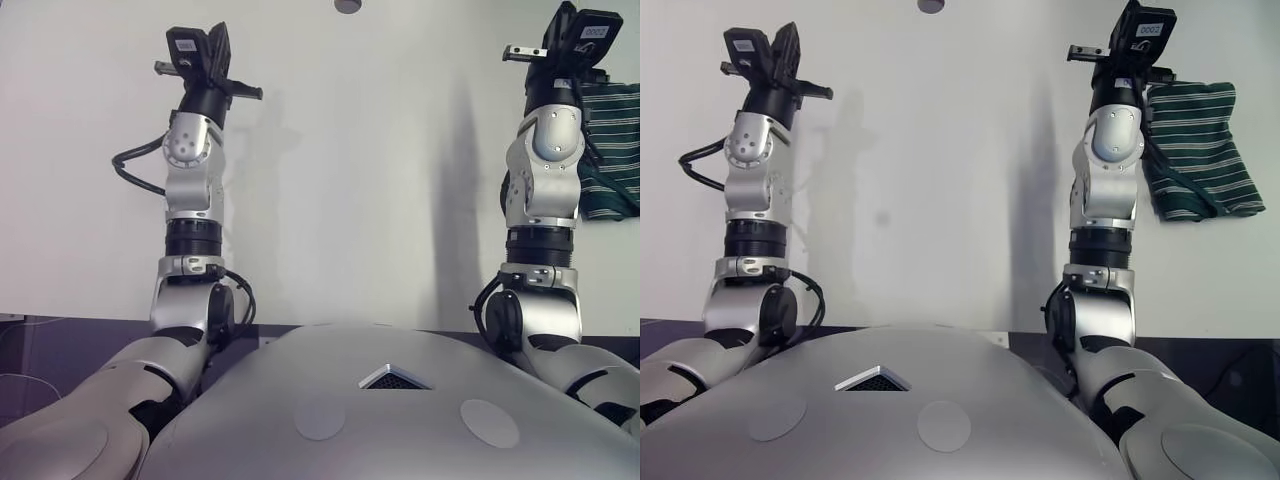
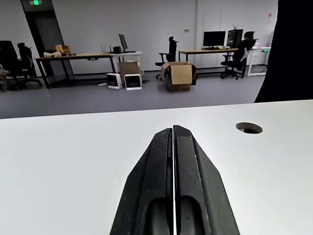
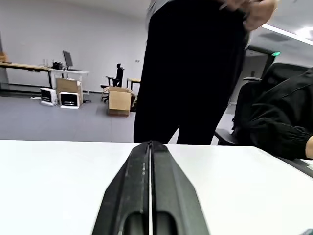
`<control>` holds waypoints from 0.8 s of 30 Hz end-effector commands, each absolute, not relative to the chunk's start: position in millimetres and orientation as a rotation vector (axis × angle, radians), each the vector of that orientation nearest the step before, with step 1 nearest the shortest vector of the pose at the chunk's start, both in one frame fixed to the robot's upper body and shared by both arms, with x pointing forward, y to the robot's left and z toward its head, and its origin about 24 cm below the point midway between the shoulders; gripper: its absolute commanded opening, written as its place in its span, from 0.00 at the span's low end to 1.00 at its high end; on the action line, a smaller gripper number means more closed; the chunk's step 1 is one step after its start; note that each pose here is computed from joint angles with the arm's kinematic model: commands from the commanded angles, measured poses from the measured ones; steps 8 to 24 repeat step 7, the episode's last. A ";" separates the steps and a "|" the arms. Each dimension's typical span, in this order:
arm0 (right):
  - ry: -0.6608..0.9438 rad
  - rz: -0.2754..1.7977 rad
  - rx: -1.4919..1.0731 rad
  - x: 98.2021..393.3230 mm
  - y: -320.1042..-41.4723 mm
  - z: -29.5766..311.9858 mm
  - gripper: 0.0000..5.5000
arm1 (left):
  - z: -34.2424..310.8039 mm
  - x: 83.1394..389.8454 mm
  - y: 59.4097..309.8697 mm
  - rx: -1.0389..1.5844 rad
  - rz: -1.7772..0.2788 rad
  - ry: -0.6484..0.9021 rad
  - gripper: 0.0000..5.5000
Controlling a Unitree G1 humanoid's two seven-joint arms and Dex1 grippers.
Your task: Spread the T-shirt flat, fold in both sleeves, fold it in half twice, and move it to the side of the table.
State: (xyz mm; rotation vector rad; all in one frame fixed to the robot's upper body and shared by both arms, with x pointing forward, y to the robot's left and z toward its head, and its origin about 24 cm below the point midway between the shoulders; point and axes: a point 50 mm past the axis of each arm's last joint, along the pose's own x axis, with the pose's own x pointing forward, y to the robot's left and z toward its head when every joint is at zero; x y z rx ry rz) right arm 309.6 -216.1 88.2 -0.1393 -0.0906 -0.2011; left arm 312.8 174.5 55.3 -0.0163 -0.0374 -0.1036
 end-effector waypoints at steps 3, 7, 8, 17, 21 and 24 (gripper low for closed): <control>-0.057 -0.171 -0.144 318.4 -218.7 90.2 0.00 | 51.5 314.5 162.1 -0.037 -0.095 -0.048 0.00; -0.009 -0.188 -0.144 308.0 -224.7 74.8 0.00 | 46.0 313.9 144.4 -0.081 -0.131 -0.041 0.00; -0.009 -0.188 -0.144 308.0 -224.7 74.8 0.00 | 46.0 313.9 144.4 -0.081 -0.131 -0.041 0.00; -0.009 -0.188 -0.144 308.0 -224.7 74.8 0.00 | 46.0 313.9 144.4 -0.081 -0.131 -0.041 0.00; -0.009 -0.188 -0.144 308.0 -224.7 74.8 0.00 | 46.0 313.9 144.4 -0.081 -0.131 -0.041 0.00; -0.009 -0.188 -0.144 308.0 -224.7 74.8 0.00 | 46.0 313.9 144.4 -0.081 -0.131 -0.041 0.00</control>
